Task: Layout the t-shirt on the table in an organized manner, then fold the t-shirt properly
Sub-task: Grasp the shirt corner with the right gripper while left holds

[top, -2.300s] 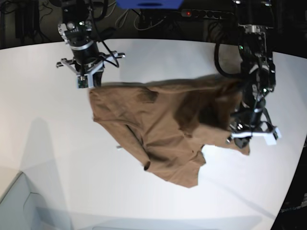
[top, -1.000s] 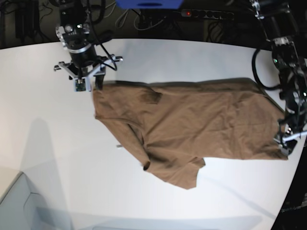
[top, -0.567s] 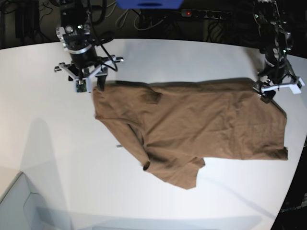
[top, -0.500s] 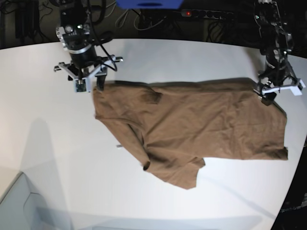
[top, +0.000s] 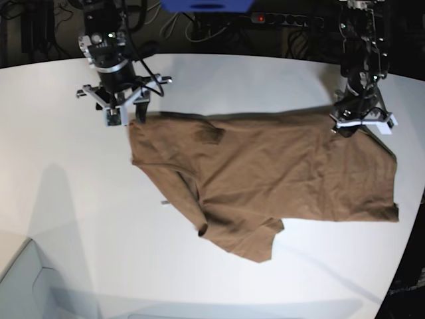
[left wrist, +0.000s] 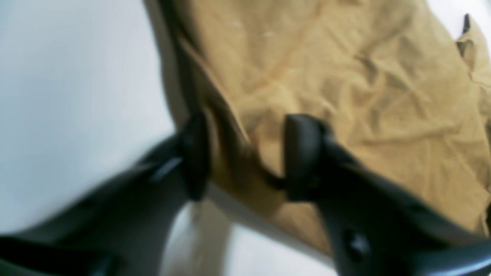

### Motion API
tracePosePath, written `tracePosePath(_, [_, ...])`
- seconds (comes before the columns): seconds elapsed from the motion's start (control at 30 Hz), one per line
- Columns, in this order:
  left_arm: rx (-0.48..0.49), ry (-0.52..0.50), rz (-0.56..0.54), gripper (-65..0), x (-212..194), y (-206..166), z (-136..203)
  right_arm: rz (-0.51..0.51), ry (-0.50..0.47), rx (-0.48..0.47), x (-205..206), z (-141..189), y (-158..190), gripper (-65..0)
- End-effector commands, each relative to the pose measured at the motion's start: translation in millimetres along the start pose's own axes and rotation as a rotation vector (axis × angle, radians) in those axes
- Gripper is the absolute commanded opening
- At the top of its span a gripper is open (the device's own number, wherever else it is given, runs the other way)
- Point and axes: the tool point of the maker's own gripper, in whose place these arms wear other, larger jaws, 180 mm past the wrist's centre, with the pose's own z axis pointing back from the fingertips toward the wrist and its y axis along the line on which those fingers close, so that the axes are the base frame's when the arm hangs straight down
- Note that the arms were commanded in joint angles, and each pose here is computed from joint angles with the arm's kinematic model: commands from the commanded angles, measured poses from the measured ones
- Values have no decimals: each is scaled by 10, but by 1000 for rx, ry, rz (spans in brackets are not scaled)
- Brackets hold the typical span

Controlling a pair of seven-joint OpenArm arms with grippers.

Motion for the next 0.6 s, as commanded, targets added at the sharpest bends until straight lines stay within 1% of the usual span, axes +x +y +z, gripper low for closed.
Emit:
tracePosePath(0.0, [-15,-37,-12,-460,125,-32,19,0,-41,2,106,20,-3,-421])
tracePosePath(0.2, [-20,-40,-20,-649,117,-23,93,0,-42,2,112,18,-3,-421])
tracePosePath(0.5, [-47,-55,-39,-648,134,-85,252,-2,-53,9,153,4,28,-416])
tracePosePath(0.57, [-45,-54,-39,-648,128,-71,259,1,-52,41,156,5,152,-398])
